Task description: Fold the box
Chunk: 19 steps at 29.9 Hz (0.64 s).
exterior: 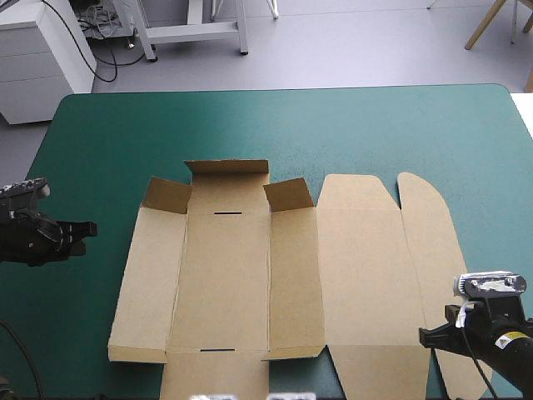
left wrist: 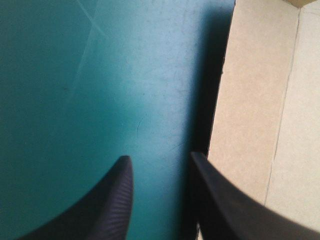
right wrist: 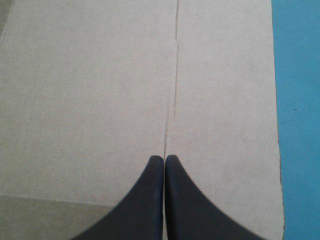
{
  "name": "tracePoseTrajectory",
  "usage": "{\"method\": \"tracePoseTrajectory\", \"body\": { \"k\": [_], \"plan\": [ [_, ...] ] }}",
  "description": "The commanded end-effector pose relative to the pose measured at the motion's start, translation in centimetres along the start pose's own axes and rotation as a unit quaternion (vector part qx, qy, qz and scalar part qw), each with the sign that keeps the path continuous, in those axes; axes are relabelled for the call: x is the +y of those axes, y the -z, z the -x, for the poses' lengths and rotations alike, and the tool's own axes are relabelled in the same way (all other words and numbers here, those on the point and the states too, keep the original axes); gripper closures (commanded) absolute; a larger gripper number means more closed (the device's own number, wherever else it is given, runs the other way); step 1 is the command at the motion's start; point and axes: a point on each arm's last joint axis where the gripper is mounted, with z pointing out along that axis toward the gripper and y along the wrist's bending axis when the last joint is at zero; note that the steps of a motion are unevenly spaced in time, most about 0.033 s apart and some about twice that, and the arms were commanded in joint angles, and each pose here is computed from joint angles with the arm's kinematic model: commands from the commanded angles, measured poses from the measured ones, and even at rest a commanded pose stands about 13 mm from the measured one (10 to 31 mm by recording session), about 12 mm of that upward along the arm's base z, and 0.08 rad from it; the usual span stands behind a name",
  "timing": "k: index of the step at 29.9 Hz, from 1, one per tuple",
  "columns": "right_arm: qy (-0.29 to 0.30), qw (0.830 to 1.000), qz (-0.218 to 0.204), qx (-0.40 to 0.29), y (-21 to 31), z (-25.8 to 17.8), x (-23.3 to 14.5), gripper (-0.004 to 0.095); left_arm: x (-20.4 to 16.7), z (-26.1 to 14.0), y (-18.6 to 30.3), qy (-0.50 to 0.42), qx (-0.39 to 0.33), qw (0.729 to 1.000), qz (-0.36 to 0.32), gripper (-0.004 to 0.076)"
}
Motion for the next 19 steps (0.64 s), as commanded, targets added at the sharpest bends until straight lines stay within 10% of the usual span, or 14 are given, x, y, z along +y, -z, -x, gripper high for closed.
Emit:
{"method": "tracePoseTrajectory", "body": {
  "k": [1, 19],
  "plan": [
    [0.009, 0.999, 0.005, -0.033, 0.4, 1.0, 0.1, 0.0922, -0.6, -0.1, 1.1, -0.002, -0.004, 1.0, -0.014, 0.0248],
    [0.016, 0.999, 0.012, -0.033, 0.4, 1.0, 0.3, 0.0922, -1.1, -3.4, -3.3, 0.011, 0.085, 0.992, -0.093, 0.021]
  ]
}}
